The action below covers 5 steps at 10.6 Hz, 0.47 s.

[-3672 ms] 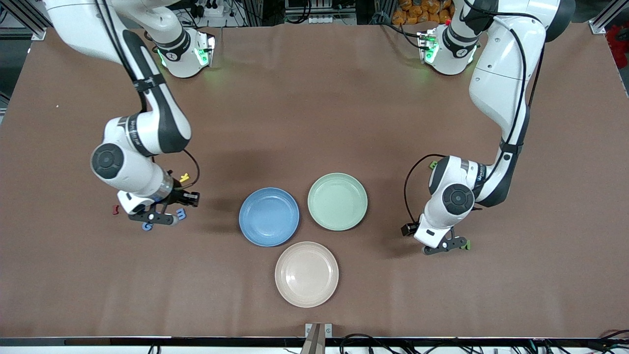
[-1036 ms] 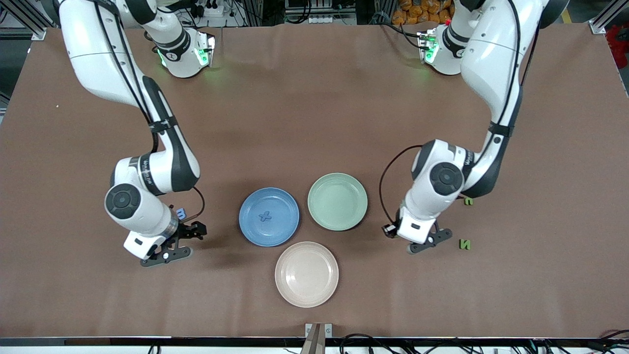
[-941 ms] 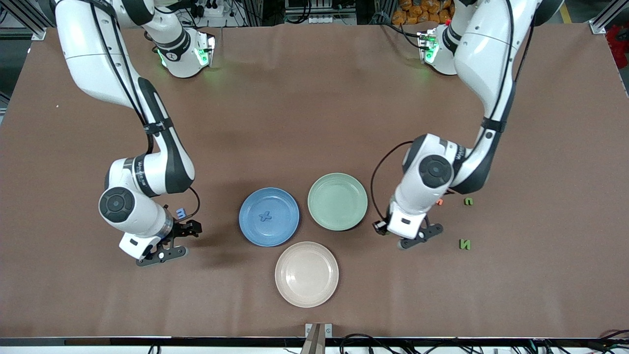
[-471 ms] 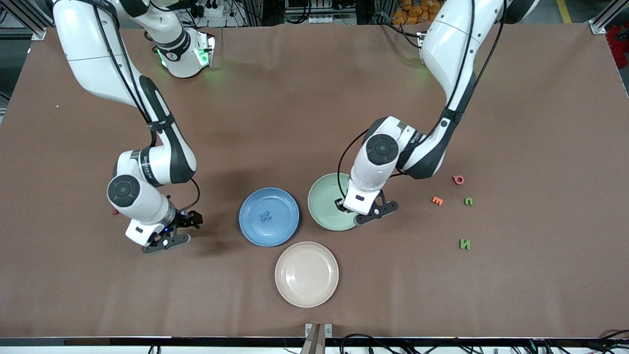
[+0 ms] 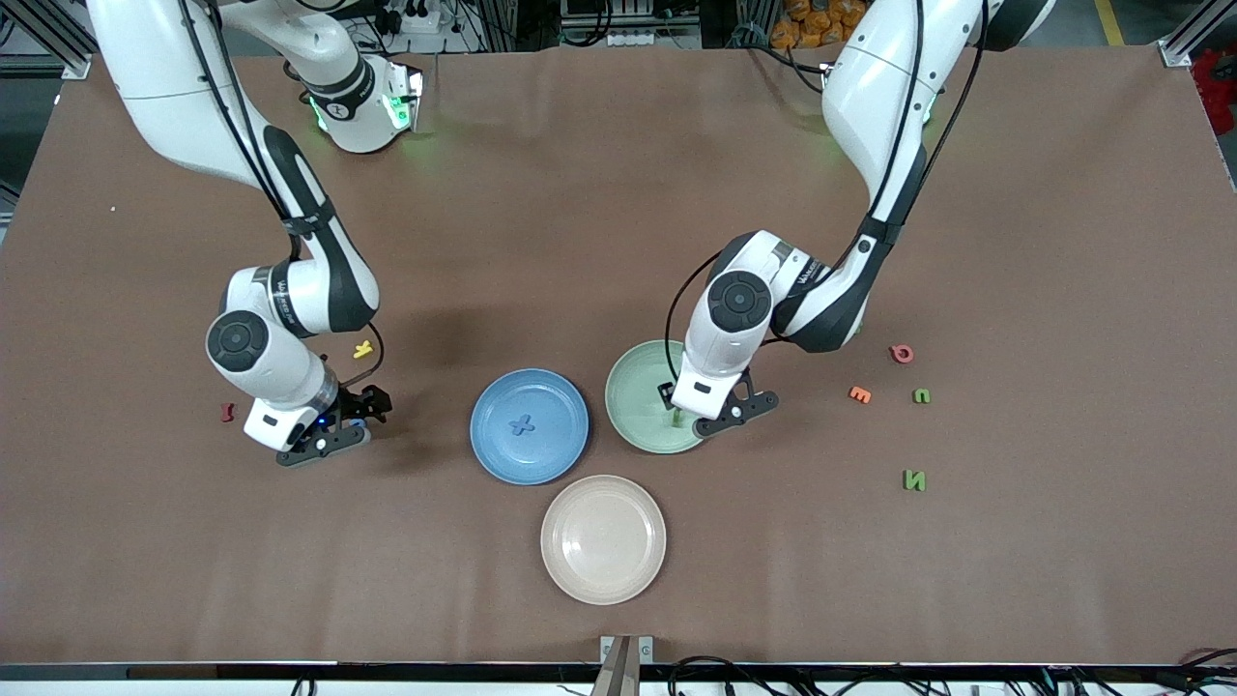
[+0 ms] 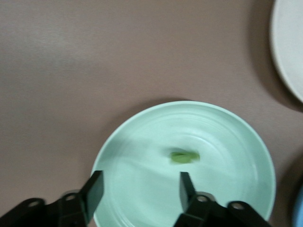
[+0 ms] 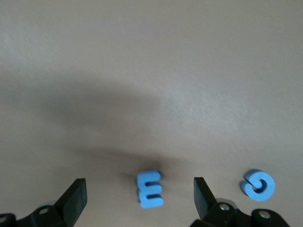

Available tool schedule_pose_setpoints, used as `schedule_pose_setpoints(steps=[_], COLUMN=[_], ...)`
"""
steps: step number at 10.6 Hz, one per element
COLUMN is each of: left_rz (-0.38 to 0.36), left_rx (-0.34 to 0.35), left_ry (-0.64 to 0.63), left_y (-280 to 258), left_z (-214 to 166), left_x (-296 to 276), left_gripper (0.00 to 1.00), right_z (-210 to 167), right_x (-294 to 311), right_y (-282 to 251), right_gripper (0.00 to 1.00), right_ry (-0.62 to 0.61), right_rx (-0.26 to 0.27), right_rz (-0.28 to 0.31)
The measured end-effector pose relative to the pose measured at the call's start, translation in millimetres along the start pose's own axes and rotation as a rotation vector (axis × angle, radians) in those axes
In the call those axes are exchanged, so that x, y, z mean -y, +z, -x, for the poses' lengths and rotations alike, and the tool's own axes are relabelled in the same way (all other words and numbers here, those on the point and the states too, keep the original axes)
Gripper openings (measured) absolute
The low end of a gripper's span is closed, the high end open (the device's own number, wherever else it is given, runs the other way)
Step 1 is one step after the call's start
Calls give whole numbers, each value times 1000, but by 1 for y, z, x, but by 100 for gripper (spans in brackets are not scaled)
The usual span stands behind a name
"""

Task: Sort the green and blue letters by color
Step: 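Place the X on the blue plate while the left gripper places p on green plate, then grasp the blue E with the right gripper while the left gripper reaches green u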

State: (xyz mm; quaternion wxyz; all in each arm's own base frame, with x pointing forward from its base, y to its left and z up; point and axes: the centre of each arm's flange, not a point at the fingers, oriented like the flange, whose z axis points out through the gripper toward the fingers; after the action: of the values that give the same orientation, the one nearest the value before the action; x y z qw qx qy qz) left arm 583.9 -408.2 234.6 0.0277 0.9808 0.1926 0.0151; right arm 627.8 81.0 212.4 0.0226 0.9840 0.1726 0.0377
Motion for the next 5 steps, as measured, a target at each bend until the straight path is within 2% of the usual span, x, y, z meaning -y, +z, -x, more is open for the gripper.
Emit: schedule_pose_setpoints(steps=[2,5], left_rz=[-46,-69], left_rx=[-2,-25], left_ry=[-6,4], left_y=[3,-7], left_z=[-13,-58], left_x=[14,52], left_gripper=[98,100], right_z=[14,25], right_x=[-14,-18], right_y=[6,15], right_gripper=[100,100], right_ry=[0,2], right_rx=[-7,8], right_rz=[3,-1])
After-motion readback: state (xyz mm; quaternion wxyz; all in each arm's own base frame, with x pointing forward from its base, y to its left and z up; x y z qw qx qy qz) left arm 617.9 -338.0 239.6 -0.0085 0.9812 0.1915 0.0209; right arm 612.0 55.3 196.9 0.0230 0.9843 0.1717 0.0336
